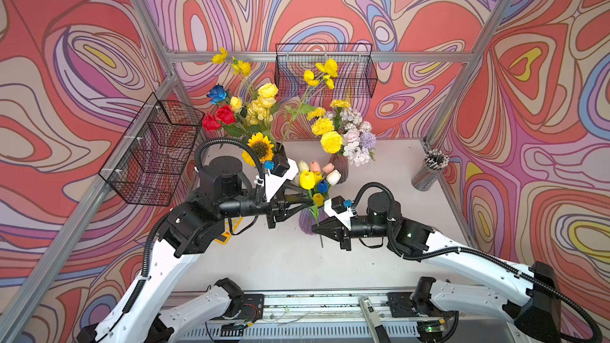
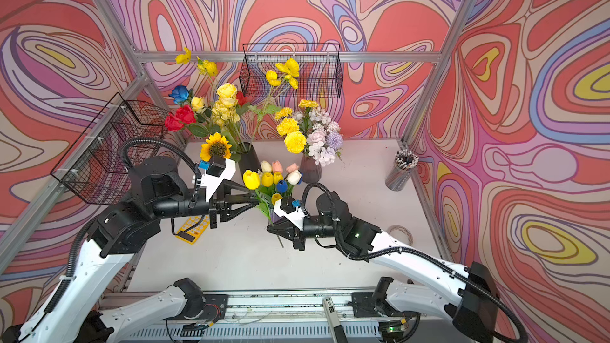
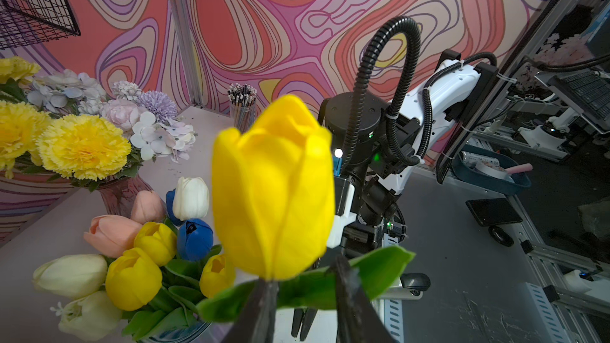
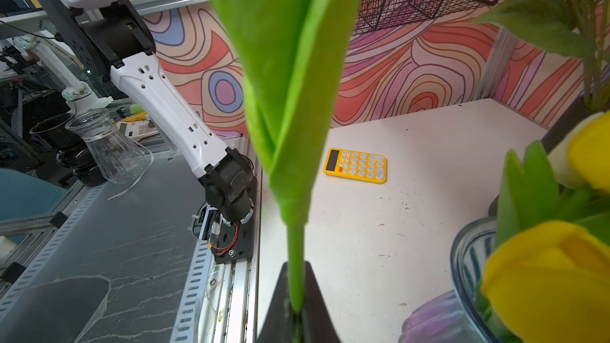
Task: Pick out yellow flowers from the vase
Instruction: Place the flower at the center of the board.
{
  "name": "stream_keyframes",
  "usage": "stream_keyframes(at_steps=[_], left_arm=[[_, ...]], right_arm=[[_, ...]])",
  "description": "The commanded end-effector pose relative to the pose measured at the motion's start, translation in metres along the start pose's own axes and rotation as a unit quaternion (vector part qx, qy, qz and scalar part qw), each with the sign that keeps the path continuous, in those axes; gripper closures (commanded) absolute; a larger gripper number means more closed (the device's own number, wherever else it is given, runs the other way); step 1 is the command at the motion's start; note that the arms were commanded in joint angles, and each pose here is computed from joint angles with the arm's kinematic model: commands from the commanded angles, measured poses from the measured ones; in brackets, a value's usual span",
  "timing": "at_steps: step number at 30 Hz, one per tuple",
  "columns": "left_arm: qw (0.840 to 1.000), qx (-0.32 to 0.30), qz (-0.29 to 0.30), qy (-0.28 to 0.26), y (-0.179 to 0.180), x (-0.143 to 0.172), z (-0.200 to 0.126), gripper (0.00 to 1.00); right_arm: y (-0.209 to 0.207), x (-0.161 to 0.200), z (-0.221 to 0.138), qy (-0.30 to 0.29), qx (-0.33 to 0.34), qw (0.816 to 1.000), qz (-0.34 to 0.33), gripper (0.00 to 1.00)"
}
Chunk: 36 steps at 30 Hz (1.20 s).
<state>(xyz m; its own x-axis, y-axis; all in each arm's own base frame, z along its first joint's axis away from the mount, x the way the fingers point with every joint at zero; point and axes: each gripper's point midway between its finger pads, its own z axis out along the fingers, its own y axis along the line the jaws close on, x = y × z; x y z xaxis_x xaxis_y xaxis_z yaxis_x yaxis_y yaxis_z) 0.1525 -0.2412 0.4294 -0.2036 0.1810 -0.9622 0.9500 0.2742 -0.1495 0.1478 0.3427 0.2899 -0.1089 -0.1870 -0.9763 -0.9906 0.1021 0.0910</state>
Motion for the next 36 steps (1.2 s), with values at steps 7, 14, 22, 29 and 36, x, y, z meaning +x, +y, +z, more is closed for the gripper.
stream_keyframes(at_steps=[7,14,22,29,36], left_arm=[[0.998,-0.037,0.027,-0.031,0.003,-0.001,-0.012,0.42],[0.996,-0.07,0.037,-0.039,0.009,0.008,-0.02,0.43],[0.99,-0.133,0.028,-0.045,0.029,0.02,-0.025,0.46],[0.983,-0.177,-0.001,-0.044,0.044,0.029,-0.028,0.46],[0.975,-0.215,-0.04,-0.043,0.058,0.038,-0.032,0.49]], right_arm=[[-0.019,-0.022,-0.018,-0.019,0.086,0.996,-0.033,1.0],[-0.05,-0.044,-0.059,-0.023,0.229,0.97,-0.076,1.0],[-0.101,-0.053,-0.115,0.004,0.427,0.9,-0.08,1.0],[-0.142,-0.042,-0.148,0.027,0.522,0.852,-0.031,1.0],[-0.18,-0.024,-0.181,0.028,0.578,0.815,0.021,1.0]])
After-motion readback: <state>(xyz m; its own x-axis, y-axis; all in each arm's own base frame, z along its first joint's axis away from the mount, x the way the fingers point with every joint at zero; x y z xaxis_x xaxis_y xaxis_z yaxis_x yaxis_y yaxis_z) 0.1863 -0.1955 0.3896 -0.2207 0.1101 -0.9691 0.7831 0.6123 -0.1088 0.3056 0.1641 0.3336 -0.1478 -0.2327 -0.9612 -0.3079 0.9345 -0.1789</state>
